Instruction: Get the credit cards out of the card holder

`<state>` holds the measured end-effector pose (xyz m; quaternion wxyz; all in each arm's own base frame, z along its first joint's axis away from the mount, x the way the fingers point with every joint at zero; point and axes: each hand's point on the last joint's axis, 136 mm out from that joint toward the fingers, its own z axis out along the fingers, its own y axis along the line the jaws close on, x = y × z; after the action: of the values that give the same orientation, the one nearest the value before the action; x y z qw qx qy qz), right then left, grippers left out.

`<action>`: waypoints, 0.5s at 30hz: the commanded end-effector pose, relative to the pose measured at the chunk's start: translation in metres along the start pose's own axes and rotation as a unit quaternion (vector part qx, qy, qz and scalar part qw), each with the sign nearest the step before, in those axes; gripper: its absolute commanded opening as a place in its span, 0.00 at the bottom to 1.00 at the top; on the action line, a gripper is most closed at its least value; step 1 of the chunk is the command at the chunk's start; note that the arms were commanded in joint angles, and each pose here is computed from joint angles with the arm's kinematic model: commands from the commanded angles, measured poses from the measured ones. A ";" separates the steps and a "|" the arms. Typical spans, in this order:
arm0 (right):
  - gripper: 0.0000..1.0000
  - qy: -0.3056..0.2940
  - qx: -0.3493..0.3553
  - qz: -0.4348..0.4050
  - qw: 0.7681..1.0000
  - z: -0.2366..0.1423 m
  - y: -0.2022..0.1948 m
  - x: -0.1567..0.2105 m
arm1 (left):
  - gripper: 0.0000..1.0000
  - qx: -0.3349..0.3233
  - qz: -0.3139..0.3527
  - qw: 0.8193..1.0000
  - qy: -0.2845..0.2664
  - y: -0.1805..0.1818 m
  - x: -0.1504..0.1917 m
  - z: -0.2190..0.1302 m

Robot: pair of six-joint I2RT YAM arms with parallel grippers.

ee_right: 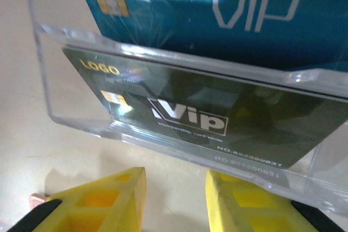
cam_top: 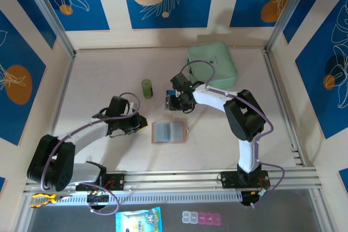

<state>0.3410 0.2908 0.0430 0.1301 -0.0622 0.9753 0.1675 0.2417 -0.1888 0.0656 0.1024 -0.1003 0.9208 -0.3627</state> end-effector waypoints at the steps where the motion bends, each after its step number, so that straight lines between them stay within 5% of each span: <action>1: 0.35 -0.018 0.001 -0.005 1.000 -0.001 -0.001 -0.012 | 0.17 -0.006 -0.005 1.000 0.004 0.003 0.007 -0.001; 8: 0.30 -0.055 0.005 -0.039 0.998 -0.021 0.007 -0.011 | 0.17 -0.004 0.000 1.000 0.005 -0.002 0.007 0.002; 12: 0.16 -0.078 -0.011 -0.077 0.994 -0.038 0.018 -0.009 | 0.17 -0.004 0.003 1.000 0.012 -0.004 0.009 0.008; 15: 0.15 -0.089 -0.017 -0.077 0.993 -0.049 0.019 -0.010 | 0.17 -0.006 0.007 1.000 0.017 -0.004 0.011 0.012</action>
<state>0.3326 0.2920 0.0752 0.1927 -0.1119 0.9602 0.1687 0.2346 -0.1990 0.0613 0.0900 -0.0914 0.9238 -0.3607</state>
